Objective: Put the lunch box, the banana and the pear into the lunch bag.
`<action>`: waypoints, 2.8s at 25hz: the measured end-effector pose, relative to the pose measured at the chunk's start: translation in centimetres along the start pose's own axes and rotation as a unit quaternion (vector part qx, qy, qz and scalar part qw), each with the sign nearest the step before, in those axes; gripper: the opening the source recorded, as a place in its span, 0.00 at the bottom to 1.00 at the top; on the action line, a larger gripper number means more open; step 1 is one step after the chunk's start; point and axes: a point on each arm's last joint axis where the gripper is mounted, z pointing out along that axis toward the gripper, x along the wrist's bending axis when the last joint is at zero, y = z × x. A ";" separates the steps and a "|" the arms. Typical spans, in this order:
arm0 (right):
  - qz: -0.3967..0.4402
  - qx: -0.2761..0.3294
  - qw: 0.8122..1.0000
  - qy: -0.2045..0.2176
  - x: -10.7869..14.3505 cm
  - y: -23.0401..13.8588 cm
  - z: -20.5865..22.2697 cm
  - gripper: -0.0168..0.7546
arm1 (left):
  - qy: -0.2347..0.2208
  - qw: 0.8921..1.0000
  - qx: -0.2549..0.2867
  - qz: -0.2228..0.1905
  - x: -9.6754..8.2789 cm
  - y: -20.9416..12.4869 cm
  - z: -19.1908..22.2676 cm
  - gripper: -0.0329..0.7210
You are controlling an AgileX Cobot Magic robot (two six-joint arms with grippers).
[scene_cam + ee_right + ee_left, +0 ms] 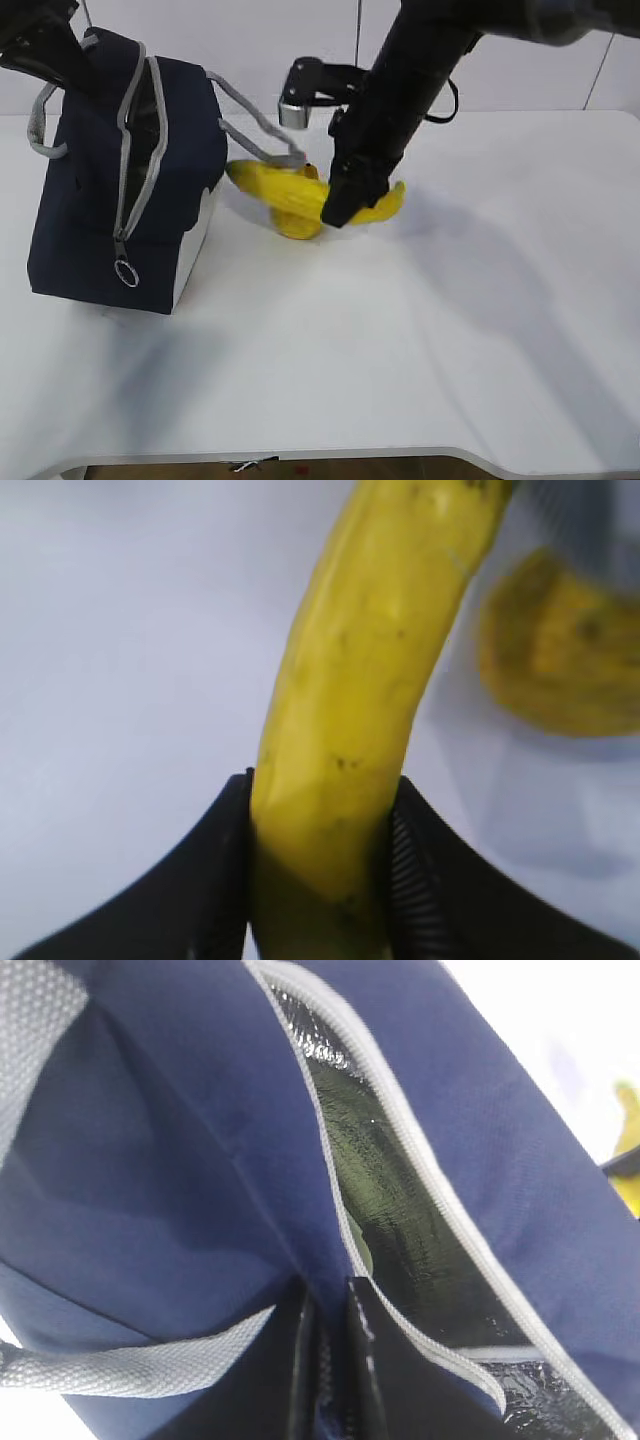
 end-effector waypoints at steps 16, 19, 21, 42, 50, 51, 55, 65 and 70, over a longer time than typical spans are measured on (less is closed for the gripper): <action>0.208 -0.041 0.957 -0.197 -2.6 3.1 -10.3 0.39 | -0.017 1.000 -0.008 -0.010 -0.3 0.1 0.0 0.08; 0.213 -0.015 0.953 -0.215 -2.8 2.5 -10.1 0.39 | -0.018 1.000 -0.009 -0.010 -0.3 0.1 0.0 0.08; 0.212 0.011 0.949 -0.232 -3.1 1.9 -10.0 0.39 | -0.019 1.000 -0.009 -0.011 -0.3 0.2 0.0 0.08; 0.362 -0.220 0.906 0.000 0.2 6.7 -11.4 0.39 | -0.089 0.994 -0.040 -0.038 -1.5 0.8 -0.2 0.08; 0.393 -0.235 0.884 0.096 -1.3 7.0 -6.3 0.39 | -0.101 0.993 -0.045 -0.042 -1.7 0.9 -0.2 0.08; 0.398 -0.234 0.881 0.104 -1.5 7.0 -5.5 0.39 | -0.102 0.993 -0.045 -0.042 -1.7 0.9 -0.2 0.08; 0.417 -0.232 0.867 0.142 -2.2 6.8 -2.8 0.39 | -0.101 0.993 -0.045 -0.041 -1.7 0.9 -0.2 0.08; 0.441 -0.312 0.821 0.183 -2.9 8.1 -3.0 0.39 | -0.100 0.993 -0.047 -0.036 -1.7 0.9 -0.3 0.08; 0.435 -0.332 0.817 0.181 -3.0 8.6 -3.9 0.39 | -0.100 0.993 -0.048 -0.034 -1.7 0.9 -0.3 0.08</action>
